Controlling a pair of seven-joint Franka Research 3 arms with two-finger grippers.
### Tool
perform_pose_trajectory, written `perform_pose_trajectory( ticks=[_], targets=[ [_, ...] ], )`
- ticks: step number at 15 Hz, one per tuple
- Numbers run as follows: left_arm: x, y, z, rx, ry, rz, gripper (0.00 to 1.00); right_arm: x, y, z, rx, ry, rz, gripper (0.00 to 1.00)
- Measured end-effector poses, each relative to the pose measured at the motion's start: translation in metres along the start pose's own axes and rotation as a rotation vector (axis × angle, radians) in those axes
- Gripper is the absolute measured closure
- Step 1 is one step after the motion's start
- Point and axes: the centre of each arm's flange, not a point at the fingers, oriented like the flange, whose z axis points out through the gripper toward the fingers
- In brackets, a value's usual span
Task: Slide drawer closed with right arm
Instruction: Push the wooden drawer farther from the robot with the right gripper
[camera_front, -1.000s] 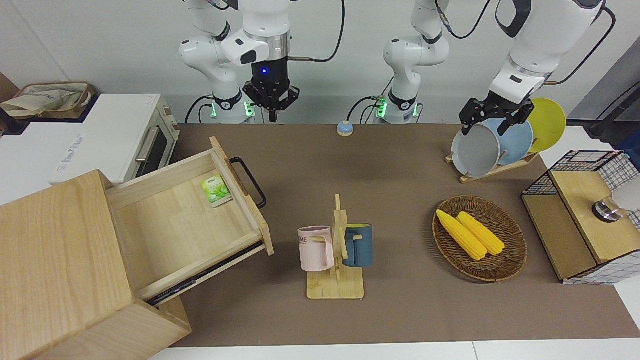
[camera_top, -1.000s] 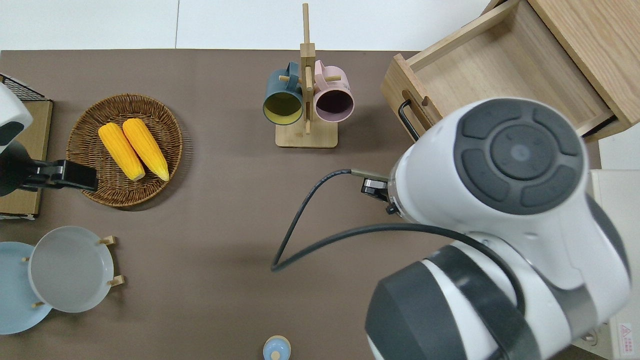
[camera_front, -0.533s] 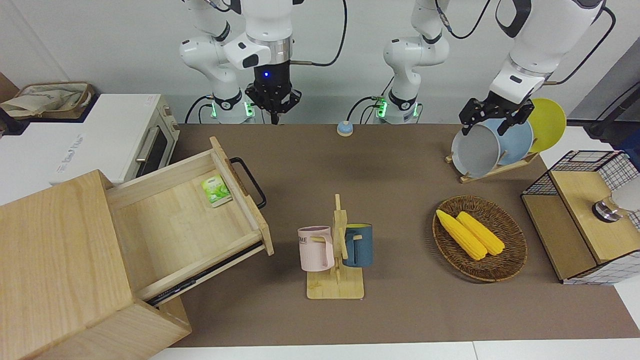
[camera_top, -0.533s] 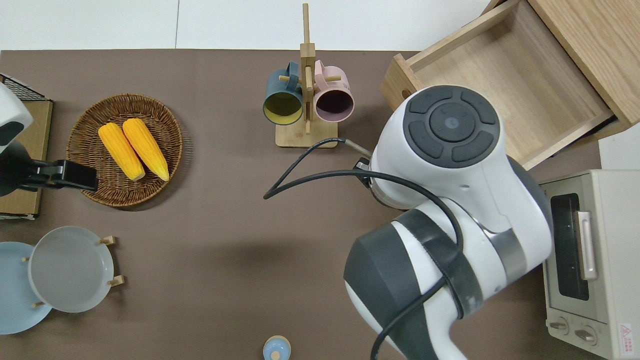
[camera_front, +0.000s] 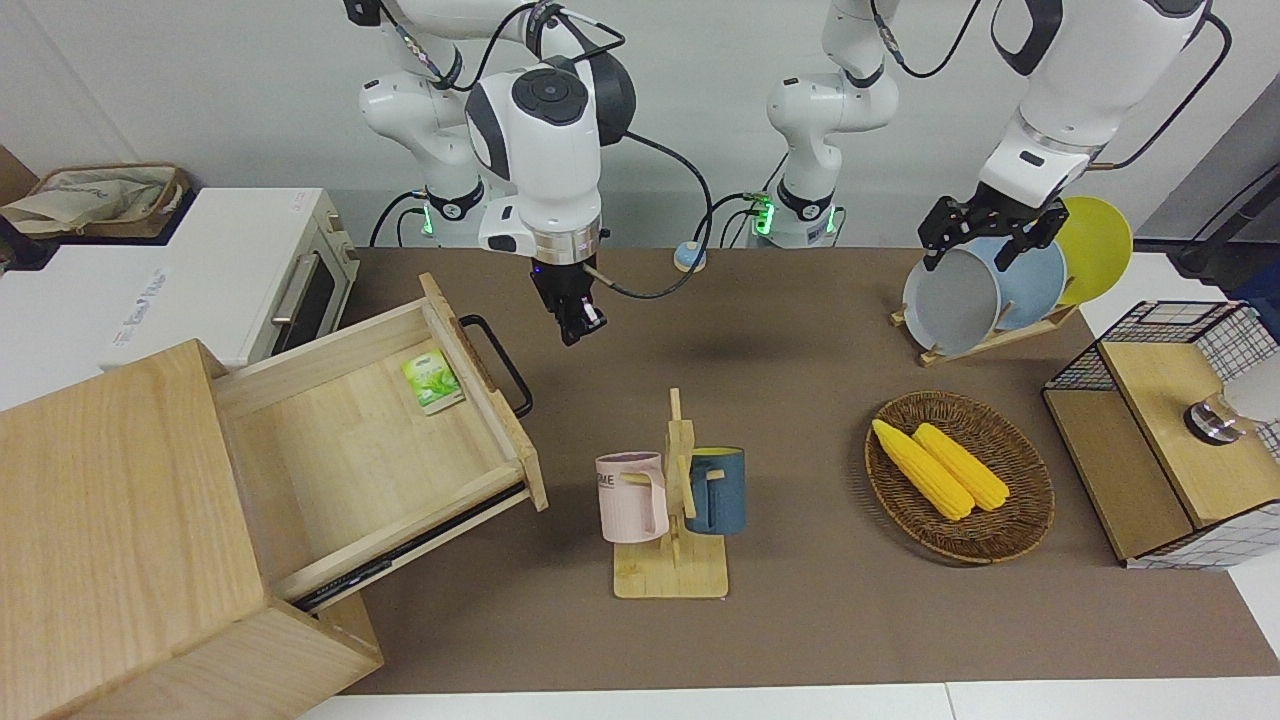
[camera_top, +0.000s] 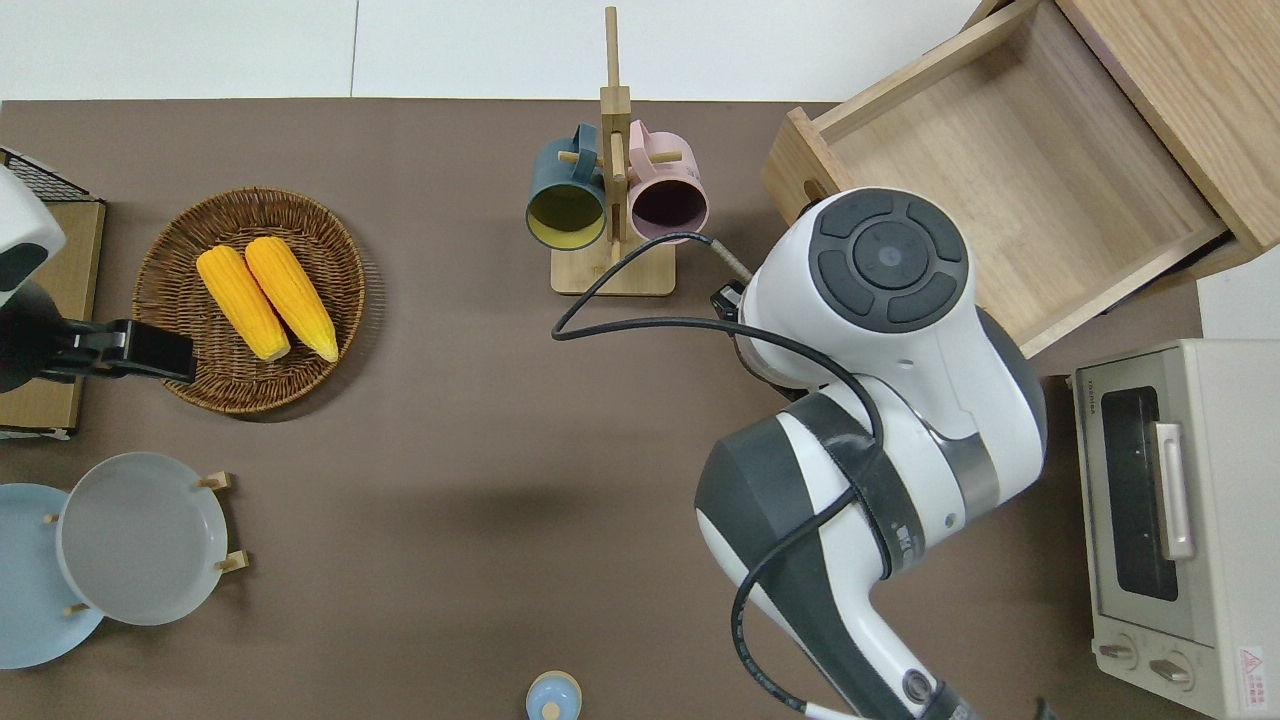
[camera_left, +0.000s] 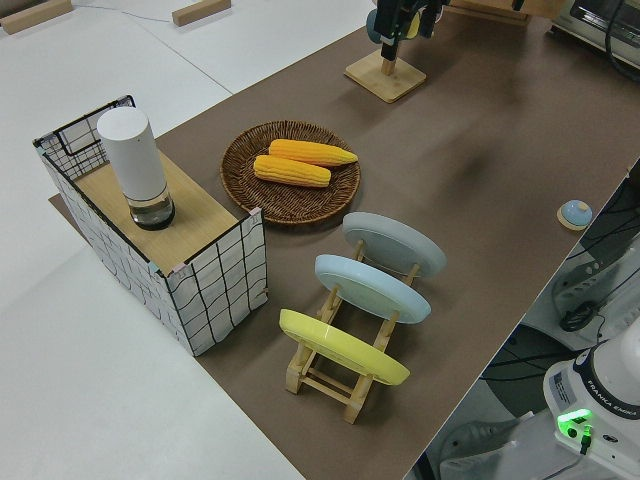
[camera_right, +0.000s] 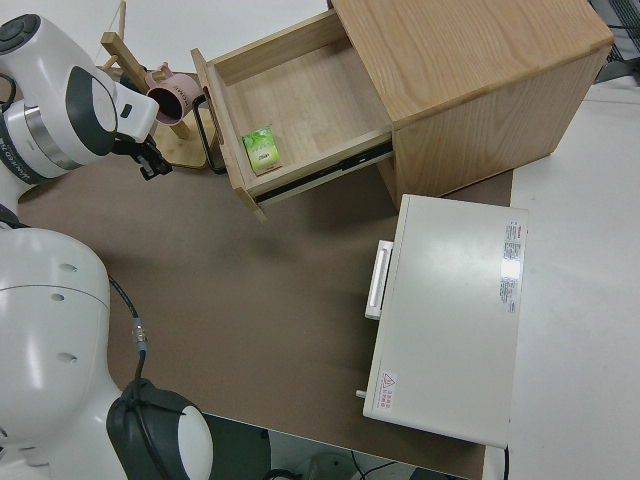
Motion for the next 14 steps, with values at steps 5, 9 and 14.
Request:
perform_pose_trajectory(
  ticks=[5, 9, 14],
  targets=[
    [0.0, 0.0, 0.0, 0.0, 0.0, 0.0, 0.0, 0.027, -0.002, 0.023, -0.012, 0.005, 0.067, 0.99],
    [0.0, 0.0, 0.0, 0.0, 0.0, 0.0, 0.0, 0.034, -0.005, 0.042, -0.035, -0.001, 0.076, 0.99],
    [0.0, 0.0, 0.0, 0.0, 0.0, 0.0, 0.0, 0.058, 0.0, 0.048, -0.043, 0.013, 0.089, 0.99]
  ],
)
